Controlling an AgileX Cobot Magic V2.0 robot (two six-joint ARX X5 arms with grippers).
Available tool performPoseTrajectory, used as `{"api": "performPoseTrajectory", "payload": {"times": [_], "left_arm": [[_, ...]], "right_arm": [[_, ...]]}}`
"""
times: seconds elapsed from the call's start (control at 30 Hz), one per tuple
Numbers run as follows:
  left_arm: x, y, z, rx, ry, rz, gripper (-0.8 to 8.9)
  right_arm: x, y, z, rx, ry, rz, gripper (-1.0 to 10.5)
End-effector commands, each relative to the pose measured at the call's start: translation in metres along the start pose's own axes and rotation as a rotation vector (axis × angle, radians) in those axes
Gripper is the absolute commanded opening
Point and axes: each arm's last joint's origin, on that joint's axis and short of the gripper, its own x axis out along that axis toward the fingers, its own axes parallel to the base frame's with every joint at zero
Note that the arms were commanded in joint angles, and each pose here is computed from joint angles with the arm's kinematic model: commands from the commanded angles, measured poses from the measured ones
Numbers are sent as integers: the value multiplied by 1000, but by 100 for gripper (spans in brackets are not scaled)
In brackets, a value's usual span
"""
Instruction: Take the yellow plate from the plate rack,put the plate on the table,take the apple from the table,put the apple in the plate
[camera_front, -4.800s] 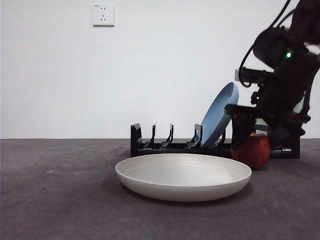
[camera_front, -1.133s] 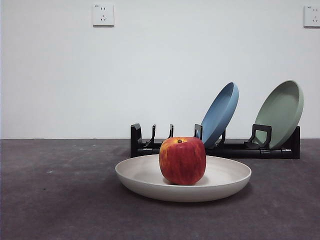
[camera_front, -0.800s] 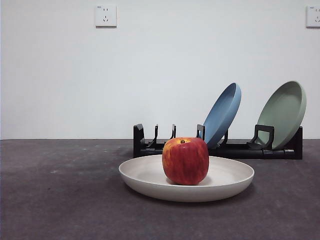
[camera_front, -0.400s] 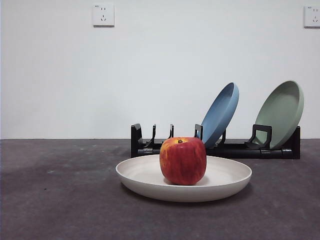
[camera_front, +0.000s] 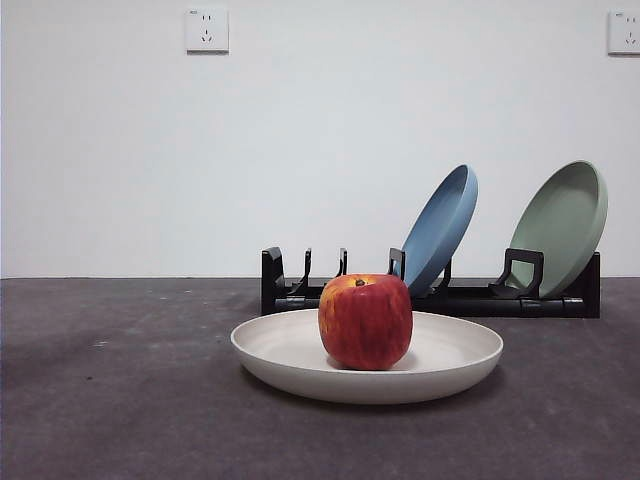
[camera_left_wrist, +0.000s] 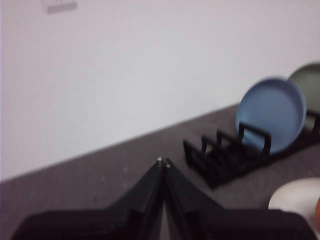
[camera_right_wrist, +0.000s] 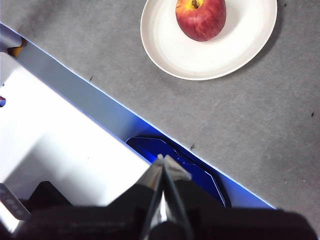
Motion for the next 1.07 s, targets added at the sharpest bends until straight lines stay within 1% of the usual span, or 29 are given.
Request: {"api": "performPoseTrajectory", "payload": {"times": [0.03,0.13,0.4,0.57,0.77,0.9,1.07], "left_arm": [[-5,-1,-21,-41,-5,40,-3],[-8,-2,-45,-70,25,89,-3],[-10,-5,-84,-139,74,124,-3],[-11,-7,-98,-171,109,133,-3],[-12,-11,-114,-252,162,133,-3],[-13,-12,-119,-282,212,130,-3],[-13,-12,-119,-289,208,138,-3]], "right_arm": [[2,0,-1,5,1,-1,0],[2,0,-1,5,2,-1,0],[2,0,-1,5,1,-1,0],[2,0,-1,5,2,-1,0],[2,0,-1,5,1,-1,0],[2,0,-1,5,2,0,0],[2,0,-1,5,1,-1,0]]}}
